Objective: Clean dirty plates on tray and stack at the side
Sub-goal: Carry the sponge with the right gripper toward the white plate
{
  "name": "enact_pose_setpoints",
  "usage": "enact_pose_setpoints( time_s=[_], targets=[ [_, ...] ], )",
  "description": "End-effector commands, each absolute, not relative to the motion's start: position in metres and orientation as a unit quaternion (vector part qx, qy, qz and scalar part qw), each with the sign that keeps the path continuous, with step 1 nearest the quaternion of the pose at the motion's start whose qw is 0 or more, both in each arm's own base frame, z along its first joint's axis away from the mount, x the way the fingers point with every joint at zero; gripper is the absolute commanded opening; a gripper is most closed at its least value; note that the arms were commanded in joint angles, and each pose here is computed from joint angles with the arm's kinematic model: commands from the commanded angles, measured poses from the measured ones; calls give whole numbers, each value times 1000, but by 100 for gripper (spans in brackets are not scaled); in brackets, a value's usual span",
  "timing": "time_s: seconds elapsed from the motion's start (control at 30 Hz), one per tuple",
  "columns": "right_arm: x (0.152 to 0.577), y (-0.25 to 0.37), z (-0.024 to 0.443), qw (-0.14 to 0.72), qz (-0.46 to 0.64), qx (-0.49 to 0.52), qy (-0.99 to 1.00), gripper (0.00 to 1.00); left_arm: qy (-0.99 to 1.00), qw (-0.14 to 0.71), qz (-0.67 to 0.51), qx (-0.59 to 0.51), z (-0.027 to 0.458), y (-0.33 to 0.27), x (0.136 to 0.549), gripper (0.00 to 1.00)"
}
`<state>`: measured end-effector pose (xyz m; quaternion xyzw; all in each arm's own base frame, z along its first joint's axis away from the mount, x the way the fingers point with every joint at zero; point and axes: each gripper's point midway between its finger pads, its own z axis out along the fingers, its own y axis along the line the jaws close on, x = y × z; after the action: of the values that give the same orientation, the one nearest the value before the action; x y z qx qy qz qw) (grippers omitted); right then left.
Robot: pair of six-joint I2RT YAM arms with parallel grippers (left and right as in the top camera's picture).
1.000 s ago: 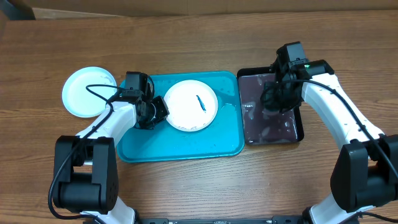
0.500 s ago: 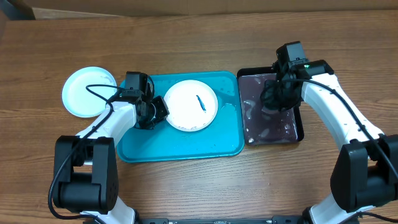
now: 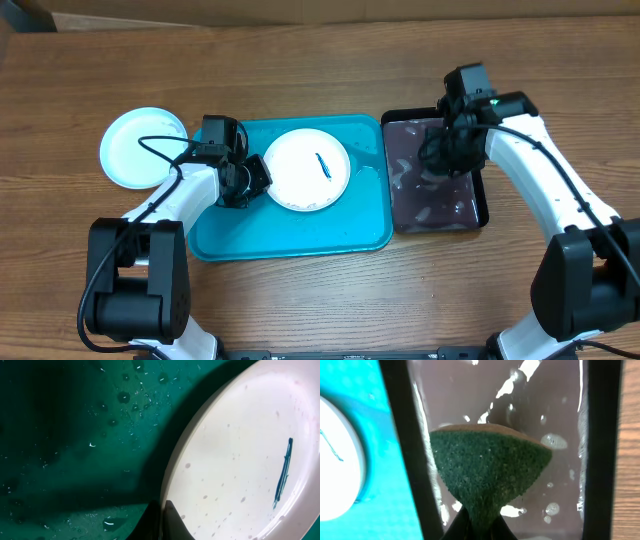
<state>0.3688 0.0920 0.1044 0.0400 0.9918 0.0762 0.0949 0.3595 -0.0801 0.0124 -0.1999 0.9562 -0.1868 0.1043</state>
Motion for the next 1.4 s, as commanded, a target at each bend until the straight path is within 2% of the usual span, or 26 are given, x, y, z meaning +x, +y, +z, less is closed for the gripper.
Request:
enact_pose_setpoints(
  time_s=[0.0,0.17,0.5,0.87,1.37],
  targets=[
    [389,100,142,144,94,41,984,4,958,106,-191,-188,13,-81,363,4],
    [392,129,162,164,113,-22,980,4,958,107,-191,-188,13,-81,363,4],
    [382,259,178,236,172,-158,943,4,958,106,-191,-188,13,-81,363,4],
    [389,286,124,270,27,-192,943,4,958,106,-191,-188,13,-81,363,4],
    [392,287,46,213,-8,-201,956,4,958,106,-191,-187,13,-81,363,4]
  ],
)
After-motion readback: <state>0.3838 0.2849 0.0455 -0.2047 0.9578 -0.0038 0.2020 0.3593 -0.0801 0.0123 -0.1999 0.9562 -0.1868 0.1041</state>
